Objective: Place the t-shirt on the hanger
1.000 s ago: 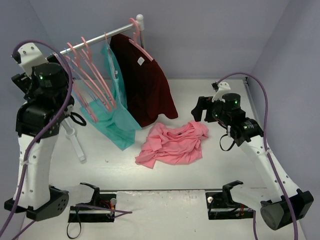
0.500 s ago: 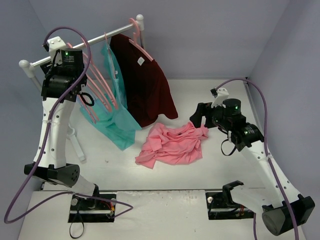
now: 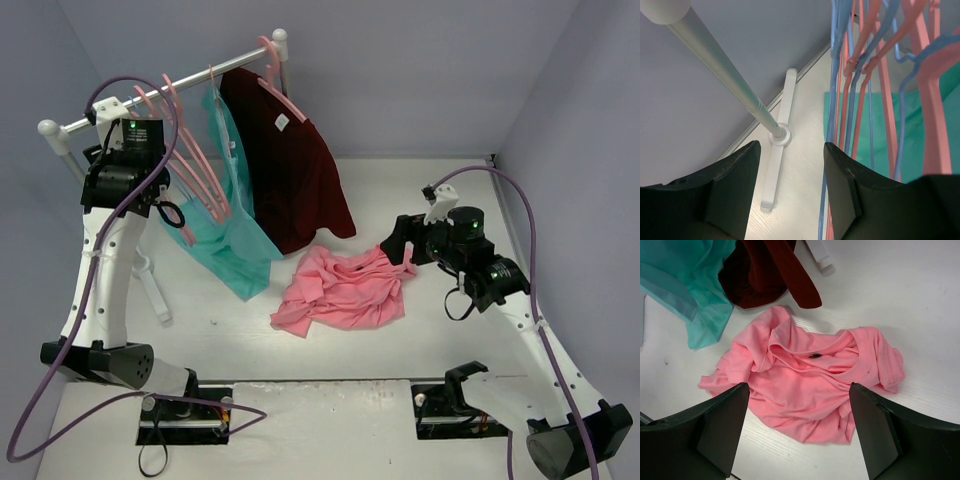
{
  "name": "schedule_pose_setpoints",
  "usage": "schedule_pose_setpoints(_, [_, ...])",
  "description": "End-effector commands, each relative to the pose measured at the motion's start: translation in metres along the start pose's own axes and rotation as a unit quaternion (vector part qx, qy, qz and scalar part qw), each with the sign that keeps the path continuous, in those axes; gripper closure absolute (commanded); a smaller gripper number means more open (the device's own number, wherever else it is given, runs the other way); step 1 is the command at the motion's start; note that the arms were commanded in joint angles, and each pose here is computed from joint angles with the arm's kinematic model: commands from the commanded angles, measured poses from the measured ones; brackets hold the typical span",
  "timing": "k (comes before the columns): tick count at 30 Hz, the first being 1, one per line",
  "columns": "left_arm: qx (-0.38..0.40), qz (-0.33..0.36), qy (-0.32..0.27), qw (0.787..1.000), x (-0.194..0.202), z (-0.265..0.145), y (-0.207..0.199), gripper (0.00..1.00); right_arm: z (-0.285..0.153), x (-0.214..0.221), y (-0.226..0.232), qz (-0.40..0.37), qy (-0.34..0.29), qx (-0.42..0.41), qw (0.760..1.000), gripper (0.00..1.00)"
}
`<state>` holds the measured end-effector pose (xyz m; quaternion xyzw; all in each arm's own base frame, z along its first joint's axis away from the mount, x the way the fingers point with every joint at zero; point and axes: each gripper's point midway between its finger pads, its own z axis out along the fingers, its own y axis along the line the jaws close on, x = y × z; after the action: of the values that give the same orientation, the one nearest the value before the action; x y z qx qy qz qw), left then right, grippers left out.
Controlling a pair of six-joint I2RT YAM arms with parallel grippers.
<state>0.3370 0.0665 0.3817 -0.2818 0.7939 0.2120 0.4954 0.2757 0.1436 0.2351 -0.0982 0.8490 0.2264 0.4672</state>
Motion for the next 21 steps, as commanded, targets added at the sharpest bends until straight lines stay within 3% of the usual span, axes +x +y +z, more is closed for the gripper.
schedule_pose_setpoints(1, [0.018, -0.039, -0.025, 0.999, -0.018, -0.005, -0.001, 0.51, -0.002, -0.011, 0.009, -0.015, -0.025, -0.021, 0.999, 0.22])
schedule_pose_setpoints(13, [0.001, -0.015, -0.012, 1.000, -0.007, 0.011, -0.007, 0.52, -0.003, -0.007, 0.007, -0.014, -0.025, -0.018, 0.999, 0.22])
schedule_pose_setpoints(21, [0.009, -0.014, -0.002, 1.000, 0.002, 0.020, -0.008, 0.59, -0.005, -0.004, 0.006, -0.011, -0.026, -0.016, 0.999, 0.21])
